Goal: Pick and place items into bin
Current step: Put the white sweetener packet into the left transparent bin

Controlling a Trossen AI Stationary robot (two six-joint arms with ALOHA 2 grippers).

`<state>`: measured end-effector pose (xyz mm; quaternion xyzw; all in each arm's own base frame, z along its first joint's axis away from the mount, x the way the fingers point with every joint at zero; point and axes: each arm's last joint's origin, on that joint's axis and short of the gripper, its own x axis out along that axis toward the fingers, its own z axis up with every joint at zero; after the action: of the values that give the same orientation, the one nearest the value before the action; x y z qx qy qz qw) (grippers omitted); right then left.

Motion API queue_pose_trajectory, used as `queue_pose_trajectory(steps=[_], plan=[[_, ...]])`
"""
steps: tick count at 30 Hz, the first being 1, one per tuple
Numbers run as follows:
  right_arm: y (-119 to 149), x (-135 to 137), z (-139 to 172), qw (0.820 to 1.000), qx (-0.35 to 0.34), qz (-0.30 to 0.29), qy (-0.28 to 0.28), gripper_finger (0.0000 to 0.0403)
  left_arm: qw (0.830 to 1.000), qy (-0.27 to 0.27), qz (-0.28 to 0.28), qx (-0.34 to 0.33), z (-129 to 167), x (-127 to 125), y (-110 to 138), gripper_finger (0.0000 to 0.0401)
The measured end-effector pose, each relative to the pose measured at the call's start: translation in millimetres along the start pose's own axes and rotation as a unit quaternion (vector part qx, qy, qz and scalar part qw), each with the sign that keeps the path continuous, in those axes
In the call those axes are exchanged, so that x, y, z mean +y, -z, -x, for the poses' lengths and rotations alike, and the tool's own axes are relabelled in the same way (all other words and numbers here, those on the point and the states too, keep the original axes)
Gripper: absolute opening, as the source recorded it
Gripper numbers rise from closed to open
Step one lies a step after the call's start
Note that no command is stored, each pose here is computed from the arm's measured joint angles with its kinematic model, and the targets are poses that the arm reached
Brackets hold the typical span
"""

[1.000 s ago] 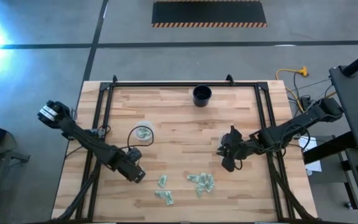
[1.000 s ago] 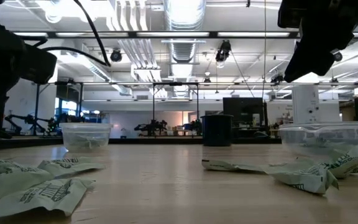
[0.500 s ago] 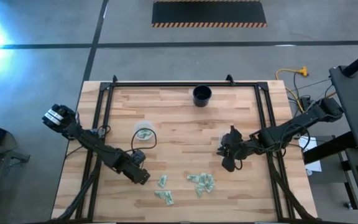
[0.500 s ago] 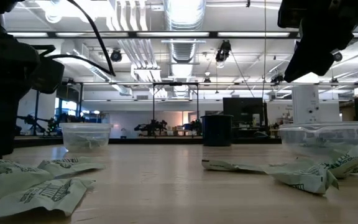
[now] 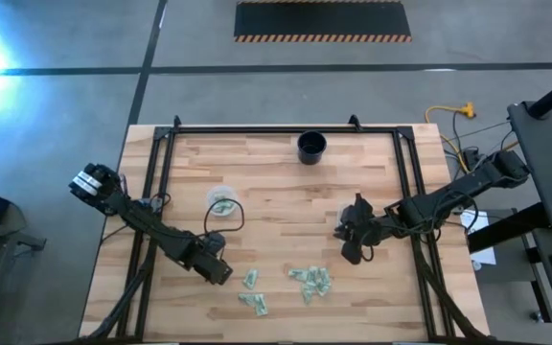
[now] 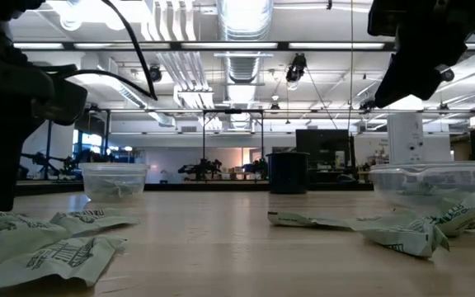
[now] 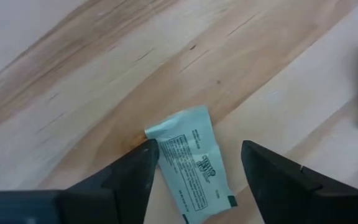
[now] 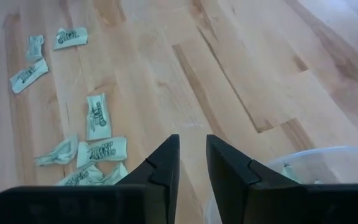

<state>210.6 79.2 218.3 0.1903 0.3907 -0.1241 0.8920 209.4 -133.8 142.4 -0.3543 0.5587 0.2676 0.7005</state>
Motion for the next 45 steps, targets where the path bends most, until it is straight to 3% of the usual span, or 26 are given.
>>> queue_pose_trajectory(steps=[30, 45], plan=[[-1.6, 0.9, 0.0, 1.0, -0.01, 0.002, -0.002, 0.0061, 0.999, -0.014, -0.027, -0.012, -1.0, 4.2, -0.2, 0.001], [0.2, -0.2, -1.2, 1.0, -0.008, 0.003, 0.0, 0.0061, 0.997, 0.034, -0.037, -0.06, 21.8, -5.4, -6.1, 0.0003]])
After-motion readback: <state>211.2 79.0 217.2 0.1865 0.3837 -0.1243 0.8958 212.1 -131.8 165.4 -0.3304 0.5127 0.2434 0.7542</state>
